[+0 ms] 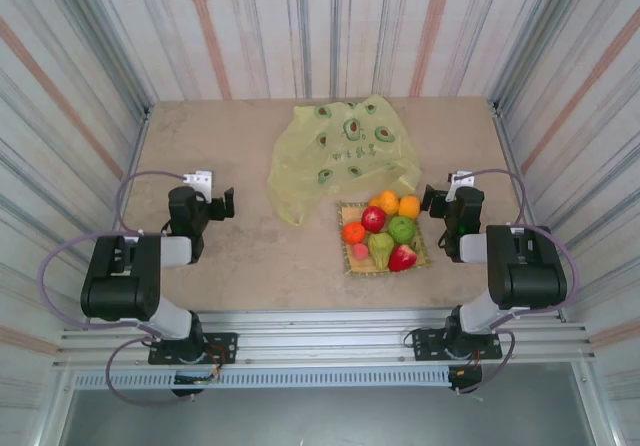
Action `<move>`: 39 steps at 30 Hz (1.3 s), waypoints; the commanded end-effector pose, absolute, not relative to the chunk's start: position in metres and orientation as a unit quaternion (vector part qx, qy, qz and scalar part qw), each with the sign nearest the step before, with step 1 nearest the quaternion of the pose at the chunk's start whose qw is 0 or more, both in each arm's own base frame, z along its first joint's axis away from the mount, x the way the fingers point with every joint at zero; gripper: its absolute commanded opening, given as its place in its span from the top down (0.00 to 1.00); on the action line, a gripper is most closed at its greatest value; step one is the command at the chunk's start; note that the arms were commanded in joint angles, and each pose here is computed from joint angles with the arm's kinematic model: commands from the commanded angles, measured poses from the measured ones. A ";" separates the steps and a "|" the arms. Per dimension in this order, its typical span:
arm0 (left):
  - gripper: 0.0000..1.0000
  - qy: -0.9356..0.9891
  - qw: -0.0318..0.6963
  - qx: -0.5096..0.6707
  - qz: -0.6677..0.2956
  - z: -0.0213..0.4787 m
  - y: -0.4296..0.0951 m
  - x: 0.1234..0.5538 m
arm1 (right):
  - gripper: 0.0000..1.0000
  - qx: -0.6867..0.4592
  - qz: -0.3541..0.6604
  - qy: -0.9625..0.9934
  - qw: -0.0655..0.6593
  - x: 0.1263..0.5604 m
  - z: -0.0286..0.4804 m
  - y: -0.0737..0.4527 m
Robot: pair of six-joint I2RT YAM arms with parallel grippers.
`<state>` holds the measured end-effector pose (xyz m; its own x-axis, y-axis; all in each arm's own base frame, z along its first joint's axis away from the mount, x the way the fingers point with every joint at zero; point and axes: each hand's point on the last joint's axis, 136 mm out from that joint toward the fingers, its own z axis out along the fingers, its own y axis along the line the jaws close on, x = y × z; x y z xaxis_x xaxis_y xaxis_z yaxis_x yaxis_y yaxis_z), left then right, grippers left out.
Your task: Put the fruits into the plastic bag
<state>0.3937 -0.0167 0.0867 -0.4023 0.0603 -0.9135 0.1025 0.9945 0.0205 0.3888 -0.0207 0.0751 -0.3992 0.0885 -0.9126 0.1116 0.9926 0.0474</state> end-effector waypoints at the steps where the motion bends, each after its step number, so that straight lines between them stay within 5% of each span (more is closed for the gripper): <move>1: 0.01 0.831 0.553 0.057 -0.009 0.091 -0.017 0.395 | 0.01 0.067 -0.004 0.830 0.554 0.393 0.083 -0.021; 32: 0.01 0.830 0.555 0.052 -0.025 0.092 -0.015 0.394 | 0.01 0.067 -0.004 0.830 0.553 0.393 0.082 -0.021; 39: 0.01 0.827 0.556 -0.076 0.044 0.127 0.031 0.377 | 0.01 0.156 -0.055 0.805 0.570 0.375 0.129 -0.055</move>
